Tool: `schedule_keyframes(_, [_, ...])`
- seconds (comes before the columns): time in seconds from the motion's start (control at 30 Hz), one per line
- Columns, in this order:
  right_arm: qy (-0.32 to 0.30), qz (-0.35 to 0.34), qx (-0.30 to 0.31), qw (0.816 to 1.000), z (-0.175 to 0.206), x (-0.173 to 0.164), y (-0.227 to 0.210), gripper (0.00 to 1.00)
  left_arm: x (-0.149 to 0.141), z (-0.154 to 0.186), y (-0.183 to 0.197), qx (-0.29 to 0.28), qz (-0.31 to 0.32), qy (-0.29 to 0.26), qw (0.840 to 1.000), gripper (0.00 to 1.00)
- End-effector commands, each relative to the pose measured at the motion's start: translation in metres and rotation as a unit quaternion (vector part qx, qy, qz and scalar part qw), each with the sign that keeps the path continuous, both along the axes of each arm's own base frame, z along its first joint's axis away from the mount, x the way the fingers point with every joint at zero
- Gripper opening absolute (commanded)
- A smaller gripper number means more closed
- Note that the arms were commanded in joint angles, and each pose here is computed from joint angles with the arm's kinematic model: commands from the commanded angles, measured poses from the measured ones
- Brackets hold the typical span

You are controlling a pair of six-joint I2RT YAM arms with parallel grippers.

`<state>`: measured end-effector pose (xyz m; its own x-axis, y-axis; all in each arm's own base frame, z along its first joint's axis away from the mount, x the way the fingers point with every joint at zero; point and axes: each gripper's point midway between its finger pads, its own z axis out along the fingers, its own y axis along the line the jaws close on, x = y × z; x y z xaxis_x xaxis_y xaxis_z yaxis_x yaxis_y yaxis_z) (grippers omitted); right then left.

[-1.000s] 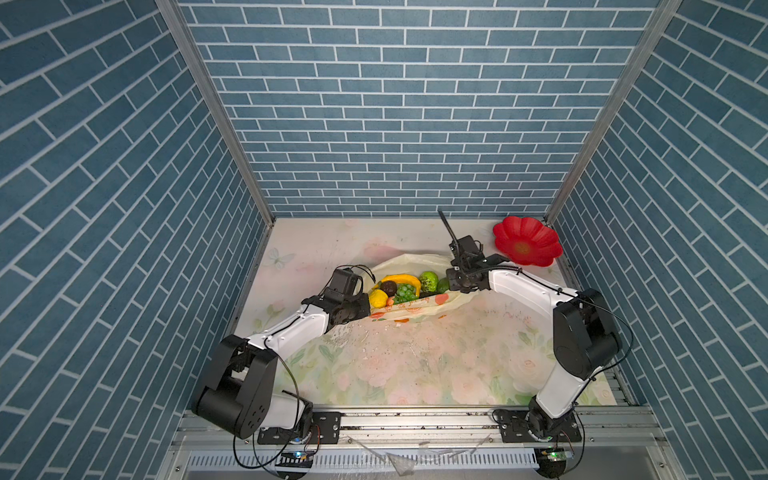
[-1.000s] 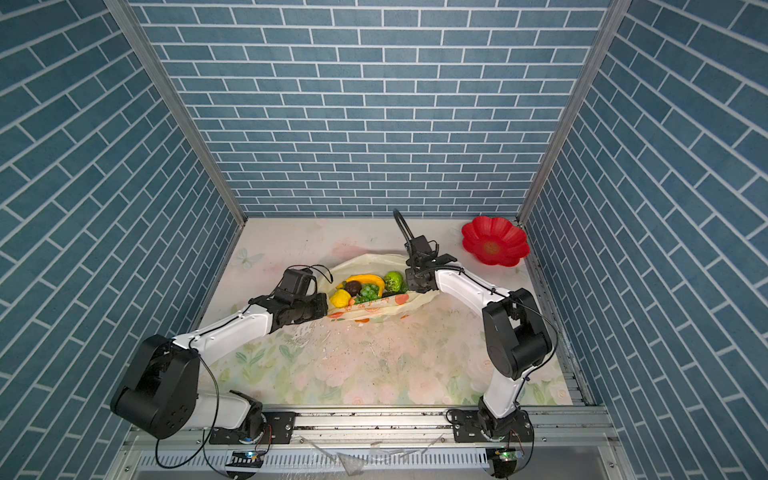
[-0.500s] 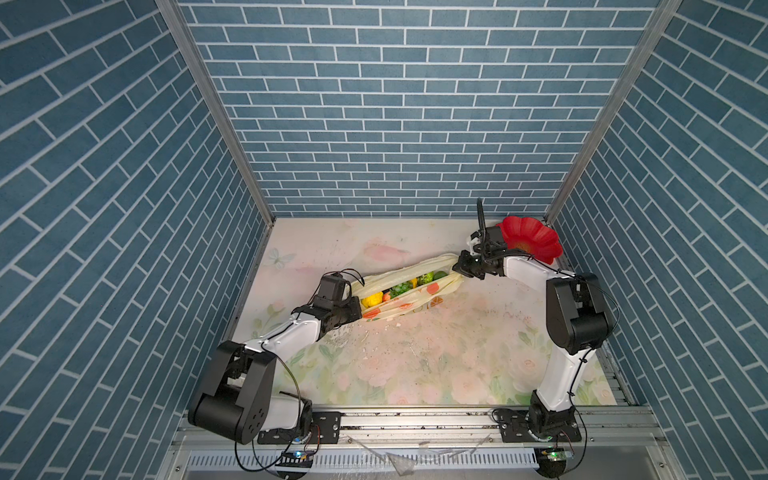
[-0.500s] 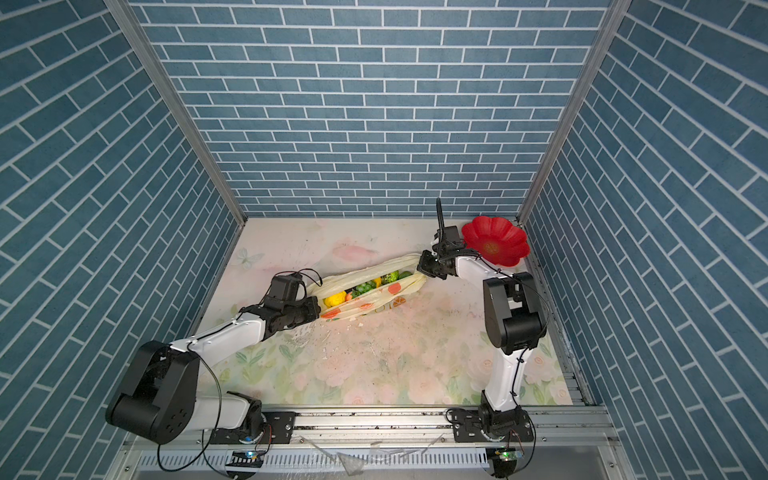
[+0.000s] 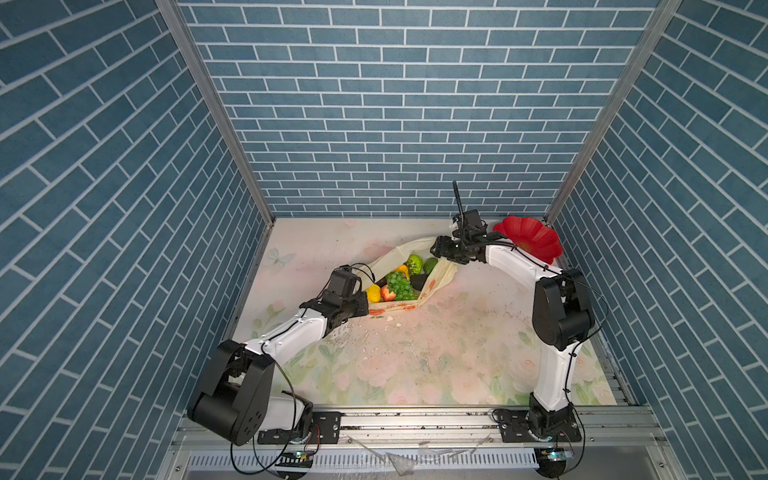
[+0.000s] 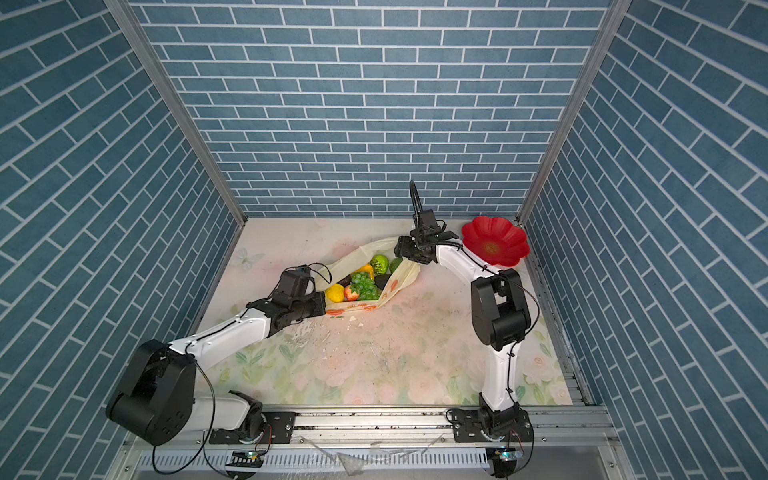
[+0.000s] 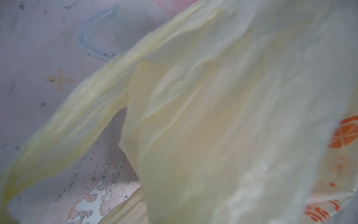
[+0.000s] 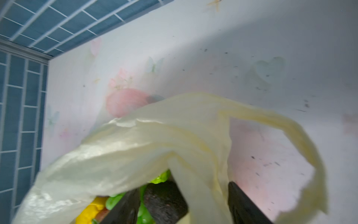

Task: Take fruits out of the plastic bag
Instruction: Move the plastic bag to the top-center of the table.

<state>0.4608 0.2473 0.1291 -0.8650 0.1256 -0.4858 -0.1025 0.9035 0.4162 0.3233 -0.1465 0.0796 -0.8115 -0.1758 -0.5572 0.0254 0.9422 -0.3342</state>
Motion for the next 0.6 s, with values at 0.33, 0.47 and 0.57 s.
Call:
schedule_keyframes(0.33, [0.010,-0.008,-0.060,0.998,-0.016,-0.059,0.009,0.79,-0.011,-0.013,-0.013,0.023,-0.037,0.004,0.999,0.00])
schedule_keyframes(0.47, [0.016,0.000,-0.075,0.997,-0.028,-0.064,0.012,0.63,-0.011,-0.013,-0.012,0.026,-0.031,0.005,0.999,0.00])
schedule_keyframes(0.57, [0.006,-0.004,-0.094,0.996,-0.027,-0.071,-0.001,0.35,-0.011,-0.013,-0.009,0.031,-0.027,0.005,0.999,0.00])
